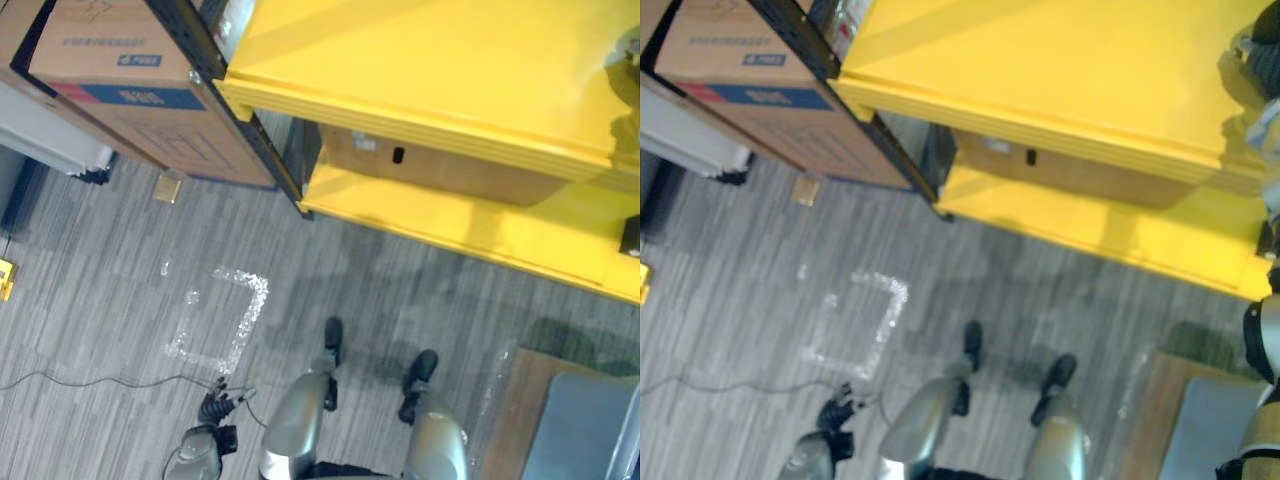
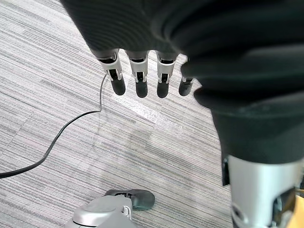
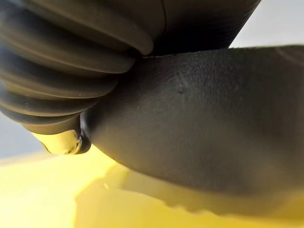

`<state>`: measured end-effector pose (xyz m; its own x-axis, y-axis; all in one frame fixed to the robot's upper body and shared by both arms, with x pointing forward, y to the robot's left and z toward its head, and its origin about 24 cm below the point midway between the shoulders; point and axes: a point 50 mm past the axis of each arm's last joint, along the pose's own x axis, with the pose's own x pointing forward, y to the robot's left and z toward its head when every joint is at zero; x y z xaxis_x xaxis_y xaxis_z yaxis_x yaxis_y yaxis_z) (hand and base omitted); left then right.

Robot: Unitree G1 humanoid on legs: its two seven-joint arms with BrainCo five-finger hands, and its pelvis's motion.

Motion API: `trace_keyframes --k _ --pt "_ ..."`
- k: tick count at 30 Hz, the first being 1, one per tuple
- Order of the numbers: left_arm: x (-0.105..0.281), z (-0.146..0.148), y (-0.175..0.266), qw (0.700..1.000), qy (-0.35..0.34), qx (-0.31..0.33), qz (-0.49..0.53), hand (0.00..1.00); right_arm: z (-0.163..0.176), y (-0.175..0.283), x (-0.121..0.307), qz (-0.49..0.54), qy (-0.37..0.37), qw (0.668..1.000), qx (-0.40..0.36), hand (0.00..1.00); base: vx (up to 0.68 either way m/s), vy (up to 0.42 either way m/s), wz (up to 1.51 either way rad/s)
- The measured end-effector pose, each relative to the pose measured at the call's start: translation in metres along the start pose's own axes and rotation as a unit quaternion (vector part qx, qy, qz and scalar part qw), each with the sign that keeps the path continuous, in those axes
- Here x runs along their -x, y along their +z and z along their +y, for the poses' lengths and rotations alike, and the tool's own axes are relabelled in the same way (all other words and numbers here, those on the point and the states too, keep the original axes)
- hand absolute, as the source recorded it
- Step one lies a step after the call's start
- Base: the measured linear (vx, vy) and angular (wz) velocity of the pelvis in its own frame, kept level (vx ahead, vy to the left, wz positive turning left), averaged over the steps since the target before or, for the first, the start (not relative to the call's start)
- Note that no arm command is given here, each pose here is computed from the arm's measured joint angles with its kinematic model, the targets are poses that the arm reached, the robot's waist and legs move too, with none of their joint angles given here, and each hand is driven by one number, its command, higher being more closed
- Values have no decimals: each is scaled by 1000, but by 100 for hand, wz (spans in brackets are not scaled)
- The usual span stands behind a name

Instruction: Walk over and take plastic housings, then place them on the shelf

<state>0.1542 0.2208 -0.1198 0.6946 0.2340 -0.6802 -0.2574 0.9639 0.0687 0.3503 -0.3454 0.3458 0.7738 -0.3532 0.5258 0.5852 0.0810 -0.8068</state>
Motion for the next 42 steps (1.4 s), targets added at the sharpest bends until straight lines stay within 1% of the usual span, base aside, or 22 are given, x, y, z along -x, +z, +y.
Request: trace_keyframes --k 5,11,13,15,18,20,23,29,31,40,41,42 --pt "0 1 0 1000 1 1 1 0 2 6 0 -33 11 999 22 100 12 -71 -3" --pt "0 3 1 1000 -2 1 -1 0 4 16 3 -108 21 989 103 100 17 -60 -1" --pt "0 5 4 1000 -2 -2 -7 0 5 19 5 -138 28 981 131 100 44 -60 -1" --pt "-1 7 7 1000 -2 -4 -12 0 5 22 6 -157 29 976 145 100 49 -50 0" --pt "-1 13 10 1000 3 -10 -18 0 7 32 9 -204 34 962 181 100 51 -46 0" --pt "-1 18 12 1000 14 -3 -21 0 13 39 13 -237 43 947 212 100 46 -51 -1" --pt "-1 19 12 1000 15 -2 -21 0 16 43 16 -266 42 933 236 100 28 -30 5" --pt "-1 26 14 999 22 -11 -23 0 27 47 23 -303 54 913 269 100 25 -32 3" --pt "-2 34 17 999 30 -20 -26 0 36 46 28 -317 65 903 283 100 36 -27 1" --pt "-1 37 17 999 33 -24 -26 0 39 34 33 -321 76 893 307 100 7 -6 0" --pt "-1 39 18 999 35 -26 -27 0 40 29 35 -320 81 892 310 0 0 0 0" --pt "-1 39 18 999 35 -26 -27 0 40 29 35 -319 82 892 311 0 35 -26 0"
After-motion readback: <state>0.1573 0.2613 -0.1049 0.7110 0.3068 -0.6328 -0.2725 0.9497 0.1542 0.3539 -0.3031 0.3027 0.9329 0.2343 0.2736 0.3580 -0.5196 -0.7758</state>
